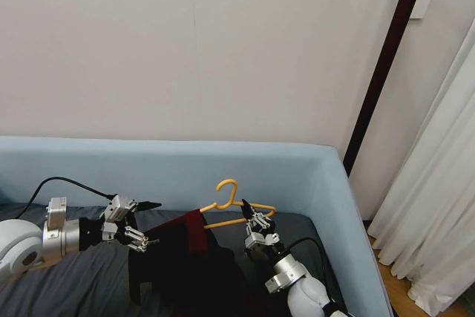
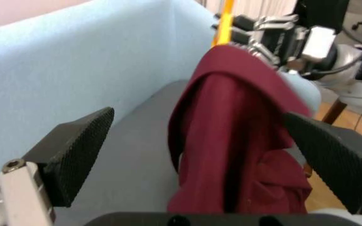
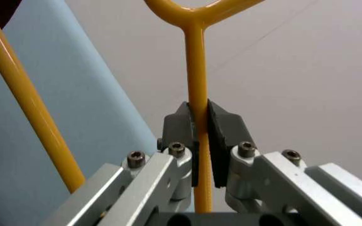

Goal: Pick up the clothes from the sofa and hang them on the clothes hanger.

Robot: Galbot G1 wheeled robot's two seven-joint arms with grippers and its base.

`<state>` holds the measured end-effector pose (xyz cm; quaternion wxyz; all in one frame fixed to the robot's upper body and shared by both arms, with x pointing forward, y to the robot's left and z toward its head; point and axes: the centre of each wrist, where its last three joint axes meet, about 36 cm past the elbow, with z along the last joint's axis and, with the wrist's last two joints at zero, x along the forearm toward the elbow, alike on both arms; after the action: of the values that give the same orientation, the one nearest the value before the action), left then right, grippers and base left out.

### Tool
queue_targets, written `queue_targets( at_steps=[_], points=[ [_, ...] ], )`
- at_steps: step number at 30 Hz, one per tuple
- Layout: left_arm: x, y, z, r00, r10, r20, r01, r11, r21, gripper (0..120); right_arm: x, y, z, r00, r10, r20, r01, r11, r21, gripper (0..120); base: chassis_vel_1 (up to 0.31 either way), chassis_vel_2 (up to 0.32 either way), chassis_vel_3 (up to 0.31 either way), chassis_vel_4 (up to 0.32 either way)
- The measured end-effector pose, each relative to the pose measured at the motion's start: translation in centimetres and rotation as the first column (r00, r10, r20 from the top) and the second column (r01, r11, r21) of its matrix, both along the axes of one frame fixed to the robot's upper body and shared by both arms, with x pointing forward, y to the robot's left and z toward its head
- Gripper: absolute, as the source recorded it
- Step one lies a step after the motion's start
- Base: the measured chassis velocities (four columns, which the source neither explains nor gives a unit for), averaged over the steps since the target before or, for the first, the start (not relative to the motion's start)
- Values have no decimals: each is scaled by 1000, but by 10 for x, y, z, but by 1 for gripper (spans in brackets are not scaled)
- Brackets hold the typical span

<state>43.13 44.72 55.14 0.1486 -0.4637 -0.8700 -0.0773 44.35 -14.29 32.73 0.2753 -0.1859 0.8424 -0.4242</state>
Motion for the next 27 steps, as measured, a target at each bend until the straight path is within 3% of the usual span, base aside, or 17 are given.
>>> queue_targets(
  at_steps=[4, 8, 16, 24, 27],
  points=[
    [1, -6, -11, 1000, 13, -17, -14, 1000, -22, 100, -4, 5, 6, 1000, 11, 23, -11, 1000, -2, 4, 0, 0, 0, 0],
    [5, -25, -19, 1000, -11, -11, 10, 999, -46, 100, -8, 8, 9, 999, 25, 46, -24, 1000, -16, 4, 0, 0, 0, 0],
    [13, -41, -26, 1000, -8, 0, 8, 1000, -27, 95, -11, 7, 12, 997, 42, 70, -39, 998, -39, 4, 0, 0, 0, 0],
    [12, -42, -34, 999, -28, -19, 28, 999, -19, 76, -10, 8, 12, 996, 43, 75, -40, 999, -37, 4, 0, 0, 0, 0],
    [11, -44, -37, 999, -31, -23, 30, 999, -27, 61, -10, 10, 14, 996, 46, 79, -44, 998, -34, 4, 0, 0, 0, 0]
  ],
)
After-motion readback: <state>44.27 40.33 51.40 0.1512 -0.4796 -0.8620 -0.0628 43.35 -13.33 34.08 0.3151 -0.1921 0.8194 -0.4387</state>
